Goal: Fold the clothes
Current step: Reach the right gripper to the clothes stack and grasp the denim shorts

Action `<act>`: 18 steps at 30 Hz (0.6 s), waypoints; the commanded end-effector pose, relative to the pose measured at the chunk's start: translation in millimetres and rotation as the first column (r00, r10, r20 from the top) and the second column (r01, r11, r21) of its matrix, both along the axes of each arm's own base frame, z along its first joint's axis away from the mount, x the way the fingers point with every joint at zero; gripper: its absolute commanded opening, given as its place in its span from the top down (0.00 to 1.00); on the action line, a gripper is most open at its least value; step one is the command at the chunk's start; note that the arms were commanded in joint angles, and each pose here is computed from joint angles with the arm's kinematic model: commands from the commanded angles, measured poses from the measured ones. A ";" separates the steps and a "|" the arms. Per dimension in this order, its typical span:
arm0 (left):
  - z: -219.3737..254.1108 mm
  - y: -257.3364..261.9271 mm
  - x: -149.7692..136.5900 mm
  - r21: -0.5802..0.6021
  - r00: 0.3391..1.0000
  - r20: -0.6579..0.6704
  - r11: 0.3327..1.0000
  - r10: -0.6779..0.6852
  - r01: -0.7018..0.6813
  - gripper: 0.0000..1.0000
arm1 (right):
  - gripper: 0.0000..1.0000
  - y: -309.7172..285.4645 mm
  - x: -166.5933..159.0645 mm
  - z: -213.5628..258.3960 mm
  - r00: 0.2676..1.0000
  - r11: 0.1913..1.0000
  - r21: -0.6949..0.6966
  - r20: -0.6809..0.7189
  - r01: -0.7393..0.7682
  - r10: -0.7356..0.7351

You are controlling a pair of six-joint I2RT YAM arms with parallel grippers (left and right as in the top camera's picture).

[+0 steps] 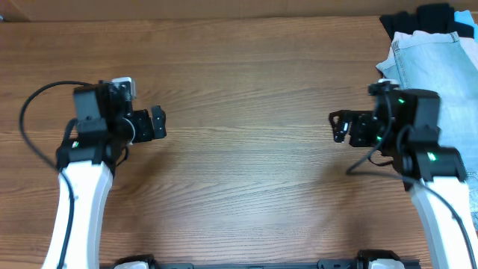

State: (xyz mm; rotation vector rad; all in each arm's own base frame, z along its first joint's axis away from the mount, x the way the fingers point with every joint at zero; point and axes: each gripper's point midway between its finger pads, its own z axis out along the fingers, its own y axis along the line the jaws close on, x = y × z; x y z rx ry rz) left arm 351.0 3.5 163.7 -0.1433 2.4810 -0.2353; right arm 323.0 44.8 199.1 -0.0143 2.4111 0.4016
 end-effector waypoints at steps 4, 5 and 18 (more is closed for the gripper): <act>-50.2 -15.1 23.2 -0.107 0.992 -0.105 0.992 -0.075 0.064 0.00 | 0.00 -1.1 15.3 -43.1 0.974 0.986 0.122 -0.207 0.114 -0.087; -56.3 -15.7 26.9 -0.121 0.991 -0.113 0.991 -0.067 0.053 0.00 | 0.00 -22.9 15.0 -52.1 0.938 0.960 0.101 -0.262 0.261 -0.228; -55.8 -24.5 43.7 -0.171 0.994 -0.056 0.982 -0.095 0.084 0.00 | 0.00 -265.5 -116.6 -85.8 0.015 0.057 -0.091 -0.403 0.994 -0.915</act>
